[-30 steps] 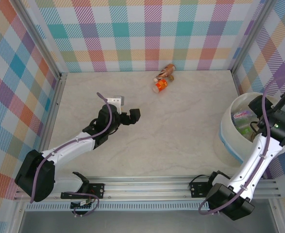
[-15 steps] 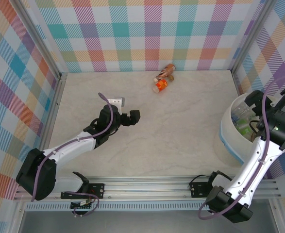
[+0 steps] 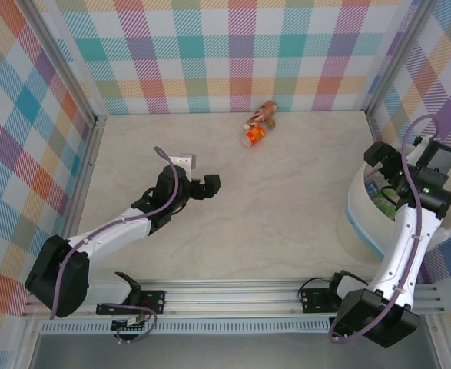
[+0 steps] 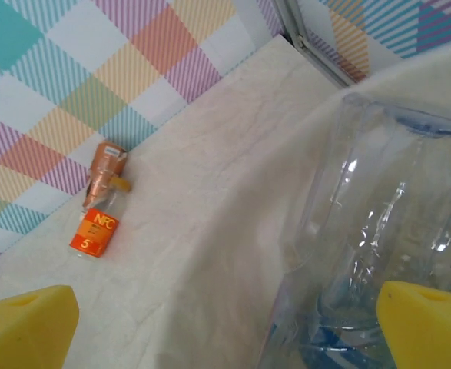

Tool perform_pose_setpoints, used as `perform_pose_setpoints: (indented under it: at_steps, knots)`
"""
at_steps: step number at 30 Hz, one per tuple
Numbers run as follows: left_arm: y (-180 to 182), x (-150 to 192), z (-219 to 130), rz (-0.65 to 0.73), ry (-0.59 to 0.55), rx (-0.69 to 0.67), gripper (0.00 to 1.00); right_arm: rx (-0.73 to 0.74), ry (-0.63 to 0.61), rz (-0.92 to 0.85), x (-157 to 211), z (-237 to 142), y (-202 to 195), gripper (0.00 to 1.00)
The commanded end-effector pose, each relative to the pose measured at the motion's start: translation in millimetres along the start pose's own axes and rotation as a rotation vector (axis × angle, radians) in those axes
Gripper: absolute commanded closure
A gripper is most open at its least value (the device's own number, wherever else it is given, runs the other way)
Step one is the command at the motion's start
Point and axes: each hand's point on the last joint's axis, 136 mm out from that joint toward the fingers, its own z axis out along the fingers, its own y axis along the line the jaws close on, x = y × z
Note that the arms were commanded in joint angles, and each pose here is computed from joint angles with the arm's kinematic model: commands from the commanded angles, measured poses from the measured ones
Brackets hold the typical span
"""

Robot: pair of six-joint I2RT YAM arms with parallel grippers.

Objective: Put the plastic bottles in the bin

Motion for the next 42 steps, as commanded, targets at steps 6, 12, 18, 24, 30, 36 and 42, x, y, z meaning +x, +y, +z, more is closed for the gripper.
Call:
perform_pose_setpoints:
  at_steps: [6,12,18,24,30,36,42]
  knots:
    - [1,-8,0,0.010,-0.008,-0.002,0.00,-0.008,-0.040,0.019,-14,-31,16,0.00]
    - [0,-6,4,-0.003,-0.001,-0.001,0.00,-0.333,-0.061,-0.031,-25,-80,96,0.00]
    - [2,-9,3,-0.009,-0.009,-0.012,0.00,-0.541,0.046,-0.148,2,-83,162,0.00]
    - [11,-10,-1,-0.036,-0.009,-0.052,0.00,-0.576,0.163,-0.279,41,-40,215,0.00]
    - [24,-6,-4,-0.103,0.018,-0.089,0.00,-0.464,0.243,-0.381,86,32,256,0.00]
    - [32,-6,-9,-0.143,0.012,-0.089,0.00,-0.400,0.310,-0.373,121,101,276,0.00]
    - [35,-3,-12,-0.183,0.026,-0.081,0.00,-0.265,0.358,-0.399,159,174,282,0.00]
